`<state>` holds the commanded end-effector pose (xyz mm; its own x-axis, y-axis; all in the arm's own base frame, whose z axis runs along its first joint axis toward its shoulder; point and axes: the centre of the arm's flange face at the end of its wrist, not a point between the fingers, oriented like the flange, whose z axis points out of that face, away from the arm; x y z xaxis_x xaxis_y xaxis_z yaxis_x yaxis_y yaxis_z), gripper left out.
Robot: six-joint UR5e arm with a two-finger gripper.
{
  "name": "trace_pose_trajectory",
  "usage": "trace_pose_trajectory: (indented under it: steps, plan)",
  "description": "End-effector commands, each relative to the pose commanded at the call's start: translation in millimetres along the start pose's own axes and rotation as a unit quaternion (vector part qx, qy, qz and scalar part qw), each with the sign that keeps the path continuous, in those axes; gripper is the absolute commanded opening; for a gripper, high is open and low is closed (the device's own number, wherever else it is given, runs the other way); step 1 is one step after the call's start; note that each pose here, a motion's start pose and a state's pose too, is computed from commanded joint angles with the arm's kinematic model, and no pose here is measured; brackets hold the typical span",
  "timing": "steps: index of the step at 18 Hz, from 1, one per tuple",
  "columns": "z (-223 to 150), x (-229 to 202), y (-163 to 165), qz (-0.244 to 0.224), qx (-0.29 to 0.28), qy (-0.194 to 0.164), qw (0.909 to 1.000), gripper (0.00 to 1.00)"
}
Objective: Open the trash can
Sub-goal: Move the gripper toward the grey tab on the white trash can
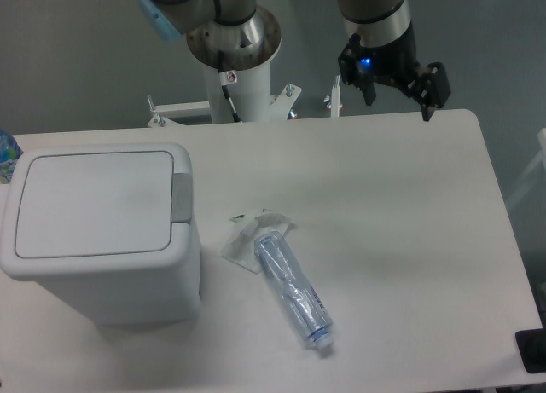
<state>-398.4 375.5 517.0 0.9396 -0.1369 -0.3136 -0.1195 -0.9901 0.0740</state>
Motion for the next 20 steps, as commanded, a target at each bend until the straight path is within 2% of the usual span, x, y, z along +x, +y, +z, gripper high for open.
trace_pose_trajectory:
  steps: [3,5,6,10,14,16,20]
  plan:
    - [-3.0,-2.1,-3.1,-0.013,0.010,0.001,0.9999,1.00]
    - [-5.4,-5.8,-13.5,-0.079,0.054,0.019,0.9953,1.00]
    - [-8.1,-8.6,-20.3,-0.121,0.080,0.031,0.9890,1.00]
    - [-12.5,-38.0,-46.5,-0.268,0.134,0.071,0.9513,1.00]
    - [-10.8,-42.1,-95.4,-0.359,0.147,0.105,0.9158,1.00]
    - [-14.0,-40.3,-110.5,-0.380,0.165,0.128,0.9012,1.00]
    - [-33.4,-25.3,-126.2,-0.402,0.216,0.201,0.8667,1.00]
